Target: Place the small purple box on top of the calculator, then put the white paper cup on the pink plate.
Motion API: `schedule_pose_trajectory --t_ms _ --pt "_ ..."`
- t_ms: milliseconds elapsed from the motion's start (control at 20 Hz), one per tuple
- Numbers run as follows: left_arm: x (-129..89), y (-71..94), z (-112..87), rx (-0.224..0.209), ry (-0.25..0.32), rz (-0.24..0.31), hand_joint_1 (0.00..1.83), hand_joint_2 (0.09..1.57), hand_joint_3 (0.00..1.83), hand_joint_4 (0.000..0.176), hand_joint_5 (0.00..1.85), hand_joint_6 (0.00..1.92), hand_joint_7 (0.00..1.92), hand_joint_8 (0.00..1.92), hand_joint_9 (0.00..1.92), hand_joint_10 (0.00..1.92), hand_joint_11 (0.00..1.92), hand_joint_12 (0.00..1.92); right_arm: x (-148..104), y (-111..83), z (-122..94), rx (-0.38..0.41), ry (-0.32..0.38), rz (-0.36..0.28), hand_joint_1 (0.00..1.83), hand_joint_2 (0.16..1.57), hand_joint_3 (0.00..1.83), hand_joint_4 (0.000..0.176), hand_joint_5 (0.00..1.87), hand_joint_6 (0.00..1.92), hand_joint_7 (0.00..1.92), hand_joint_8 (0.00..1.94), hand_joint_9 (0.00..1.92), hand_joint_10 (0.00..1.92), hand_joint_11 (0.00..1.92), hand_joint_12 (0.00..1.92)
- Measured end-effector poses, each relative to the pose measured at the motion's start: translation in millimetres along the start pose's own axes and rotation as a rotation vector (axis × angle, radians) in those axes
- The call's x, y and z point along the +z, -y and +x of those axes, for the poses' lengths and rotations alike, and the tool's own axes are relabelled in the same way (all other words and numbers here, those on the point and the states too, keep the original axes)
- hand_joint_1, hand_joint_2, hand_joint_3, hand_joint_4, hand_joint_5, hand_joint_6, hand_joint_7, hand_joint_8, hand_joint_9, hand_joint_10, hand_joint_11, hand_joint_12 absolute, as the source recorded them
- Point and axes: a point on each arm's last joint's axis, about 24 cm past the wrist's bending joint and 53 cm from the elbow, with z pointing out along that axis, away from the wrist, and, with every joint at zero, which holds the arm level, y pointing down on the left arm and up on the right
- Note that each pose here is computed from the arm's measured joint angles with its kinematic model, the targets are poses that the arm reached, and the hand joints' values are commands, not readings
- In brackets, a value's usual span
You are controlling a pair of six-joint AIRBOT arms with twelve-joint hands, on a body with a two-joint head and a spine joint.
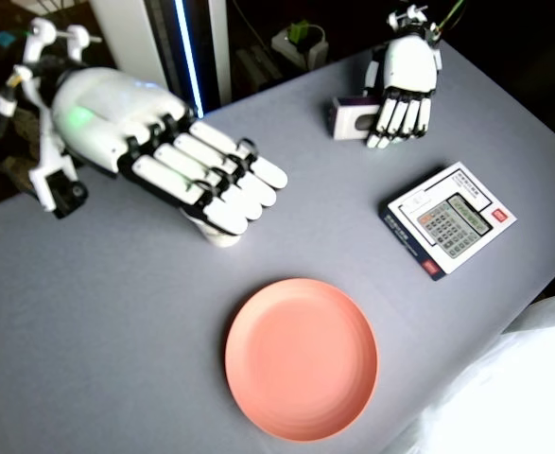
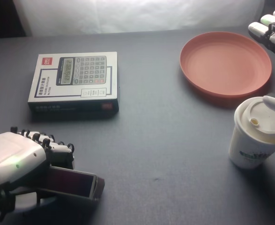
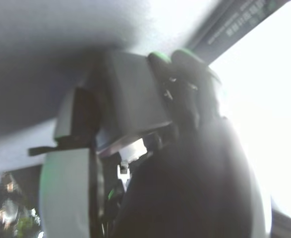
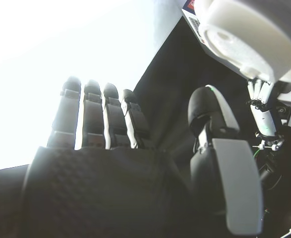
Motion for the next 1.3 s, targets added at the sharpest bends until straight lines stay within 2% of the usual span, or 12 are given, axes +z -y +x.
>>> schedule_pose_trajectory --t_ms 250,350,450,550,600,700,750,900,950,1000,1150,1300 --pt "-4 9.5 -21.0 0.0 0.072 0.034 1.21 1.23 0.0 0.0 0.72 1.18 0.83 1.5 0.69 1.69 0.48 1.92 0 0.1 0 0.001 0.0 0.0 0.33 1.3 0.02 0.0 0.0 0.0 0.0 0.0 0.0 0.0 0.0 0.0" --pt "-6 15.3 -34.4 0.006 0.117 0.06 1.22 1.22 0.0 0.0 0.78 1.06 0.83 1.53 0.8 1.79 0.63 1.92 0 -0.1 0 0.0 0.0 0.0 0.33 1.31 0.02 0.0 0.0 0.0 0.0 0.0 0.0 0.0 0.0 0.0" --pt "-6 16.9 -46.4 -0.002 0.161 0.069 1.21 1.23 0.0 0.0 0.73 1.12 0.81 1.56 0.8 1.84 0.62 1.92 0 -0.2 0 0.0 0.0 -0.001 0.28 1.3 0.02 0.0 0.0 0.0 0.0 0.0 0.0 0.0 0.0 0.0" --pt "-2 14.4 -64.2 -0.013 0.223 0.072 1.23 1.21 0.0 0.0 0.77 1.09 0.87 1.47 0.81 1.76 0.64 1.92 0 -0.7 0 -0.001 0.0 -0.003 0.31 1.3 0.02 0.0 0.0 0.0 0.0 0.0 0.0 0.0 0.0 0.0" --pt "2 11.9 -76.3 -0.026 0.263 0.07 1.23 1.2 0.0 0.0 0.8 1.03 0.86 1.49 0.85 1.82 0.72 1.92 0 -0.3 0 0.0 0.001 -0.001 0.31 1.3 0.02 0.0 0.0 0.0 0.0 0.0 0.0 0.0 0.0 0.0" --pt "8 14.0 -93.3 -0.026 0.306 0.082 1.15 1.15 0.0 0.0 0.91 1.08 0.97 1.83 0.97 1.92 0.86 1.92 0 -0.2 0 0.001 0.001 -0.001 0.31 1.3 0.02 0.0 0.0 0.0 0.0 0.0 0.0 0.0 0.0 0.0" --pt "14 17.3 -102.9 -0.027 0.329 0.095 1.14 1.15 0.0 0.0 0.91 1.11 0.97 1.77 0.98 1.92 0.93 1.92 0 -0.2 0 0.0 0.001 -0.001 0.33 1.31 0.02 0.0 0.0 0.0 0.0 0.0 0.0 0.0 0.0 0.0" --pt "31 18.1 -111.2 -0.031 0.337 0.103 1.14 1.16 0.0 0.0 0.89 1.12 0.98 1.68 0.94 1.92 0.84 1.92 0 -0.1 0 0.001 0.001 0.0 0.36 1.31 0.02 0.0 0.0 0.0 0.0 0.0 0.0 0.0 0.0 0.0" --pt "44 16.5 -116.8 -0.044 0.341 0.096 1.14 1.15 0.0 0.0 0.91 1.09 0.97 1.72 1.01 1.9 1.0 1.92 0 0.0 0 0.001 0.001 0.0 0.38 1.3 0.01 0.0 0.0 0.0 0.0 0.0 0.0 0.0 0.0 0.0" --pt "53 14.9 -124.6 -0.05 0.352 0.092 1.21 1.18 0.01 0.0 0.82 1.21 0.85 1.42 0.99 1.85 1.05 1.92 0 -0.2 0 0.001 0.001 -0.001 0.38 1.3 0.01 0.0 0.0 0.0 0.0 0.0 0.0 0.0 0.0 0.0" --pt "73 13.5 -141.4 -0.066 0.376 0.085 1.24 1.18 0.0 0.0 0.83 0.98 0.9 1.42 1.03 1.69 1.06 1.91 0 0.7 0 0.003 0.001 0.003 0.39 1.3 0.01 0.0 0.0 0.0 0.0 0.0 0.0 0.0 0.0 0.0" --pt "93 3.7 -141.5 -0.085 0.349 0.047 1.24 1.2 0.0 0.0 0.79 0.99 0.88 1.46 1.06 1.66 1.06 1.92 0 2.5 -1 -0.001 0.003 0.005 0.39 1.31 0.01 0.0 0.0 0.0 0.0 0.0 0.0 0.0 0.0 0.0"
